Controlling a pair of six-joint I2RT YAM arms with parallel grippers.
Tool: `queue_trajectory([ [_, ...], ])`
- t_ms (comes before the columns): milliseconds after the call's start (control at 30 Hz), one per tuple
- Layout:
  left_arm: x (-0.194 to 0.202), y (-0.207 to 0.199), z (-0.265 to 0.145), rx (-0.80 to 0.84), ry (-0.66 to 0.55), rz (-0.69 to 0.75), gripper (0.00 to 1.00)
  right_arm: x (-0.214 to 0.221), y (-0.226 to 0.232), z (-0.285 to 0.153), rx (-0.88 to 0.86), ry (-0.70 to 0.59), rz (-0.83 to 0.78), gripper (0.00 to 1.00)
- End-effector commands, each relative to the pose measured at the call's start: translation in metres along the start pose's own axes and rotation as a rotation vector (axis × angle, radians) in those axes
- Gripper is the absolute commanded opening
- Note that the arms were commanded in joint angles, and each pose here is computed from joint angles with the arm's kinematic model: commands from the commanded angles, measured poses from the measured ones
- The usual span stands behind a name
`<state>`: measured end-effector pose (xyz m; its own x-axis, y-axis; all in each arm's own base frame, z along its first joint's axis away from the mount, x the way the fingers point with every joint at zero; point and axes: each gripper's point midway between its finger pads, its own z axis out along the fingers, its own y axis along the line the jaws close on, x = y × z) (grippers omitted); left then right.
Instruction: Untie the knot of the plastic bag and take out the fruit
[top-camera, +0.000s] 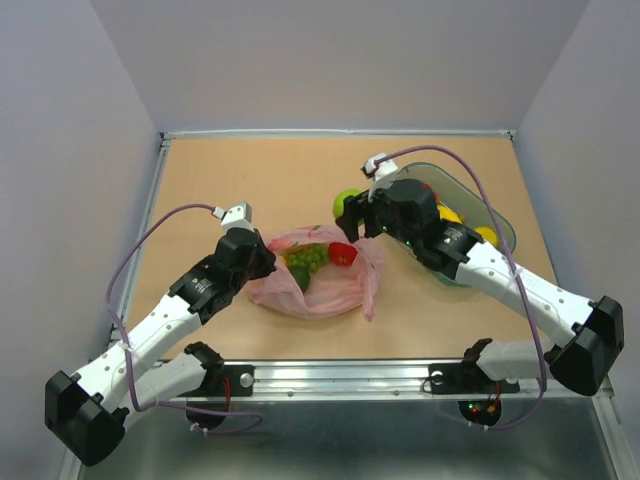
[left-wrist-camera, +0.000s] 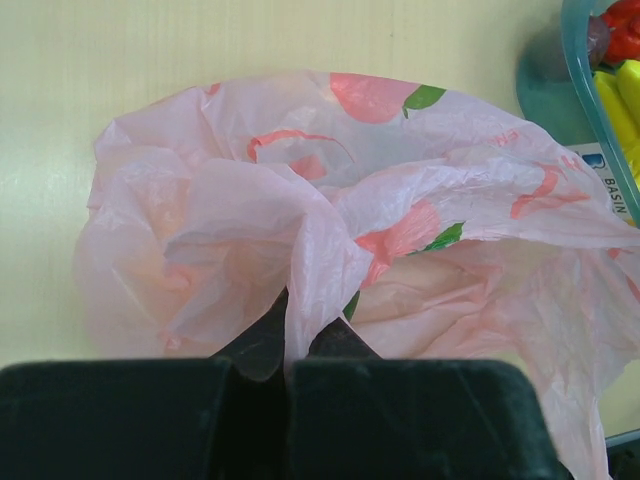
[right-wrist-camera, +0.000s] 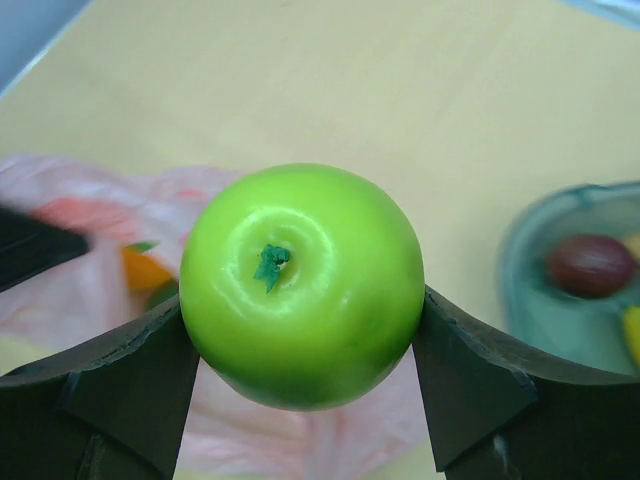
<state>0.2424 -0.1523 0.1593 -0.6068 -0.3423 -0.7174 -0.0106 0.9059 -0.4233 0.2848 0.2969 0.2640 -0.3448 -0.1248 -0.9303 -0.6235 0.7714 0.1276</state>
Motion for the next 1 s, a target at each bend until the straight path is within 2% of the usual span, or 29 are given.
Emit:
queue_trajectory([
  [0,0.004,0.002,0.001,0.011,0.005,0.021,0.00,-0.045,-0.076,-0.020,0.268,-0.106,0.021,0.04],
  [133,0.002,-0.001,-0.005,0.038,-0.008,0.010,0.00,-0.029,-0.148,-0.018,0.438,-0.064,0.099,0.04],
  [267,0.002,-0.004,-0.009,0.056,0.001,0.011,0.00,0.008,-0.190,-0.002,0.521,0.030,0.168,0.06],
  [333,0.002,-0.004,-0.010,0.057,0.003,0.016,0.00,0.024,-0.205,0.006,0.544,0.071,0.201,0.11],
  [400,0.002,-0.004,-0.010,0.058,0.002,0.018,0.00,0.047,-0.215,0.018,0.561,0.130,0.225,0.24],
  [533,0.002,-0.005,-0.012,0.067,0.009,0.028,0.00,0.065,-0.225,0.027,0.572,0.173,0.262,0.35],
  [567,0.001,-0.005,-0.014,0.067,0.010,0.030,0.00,0.065,-0.225,0.028,0.564,0.174,0.265,0.51],
  [633,0.001,-0.005,-0.015,0.068,0.011,0.033,0.00,0.061,-0.222,0.029,0.545,0.169,0.264,0.70],
  [667,0.000,-0.005,-0.016,0.070,0.008,0.033,0.00,0.058,-0.218,0.029,0.521,0.164,0.264,0.85],
  [733,0.000,-0.005,-0.018,0.073,0.003,0.030,0.00,0.055,-0.217,0.026,0.519,0.154,0.263,0.97],
  [767,0.000,-0.004,-0.018,0.070,-0.002,0.028,0.00,0.051,-0.216,0.022,0.517,0.143,0.254,1.00],
  [967,0.000,-0.004,-0.019,0.070,0.001,0.026,0.00,0.039,-0.204,0.005,0.483,0.110,0.252,1.00],
])
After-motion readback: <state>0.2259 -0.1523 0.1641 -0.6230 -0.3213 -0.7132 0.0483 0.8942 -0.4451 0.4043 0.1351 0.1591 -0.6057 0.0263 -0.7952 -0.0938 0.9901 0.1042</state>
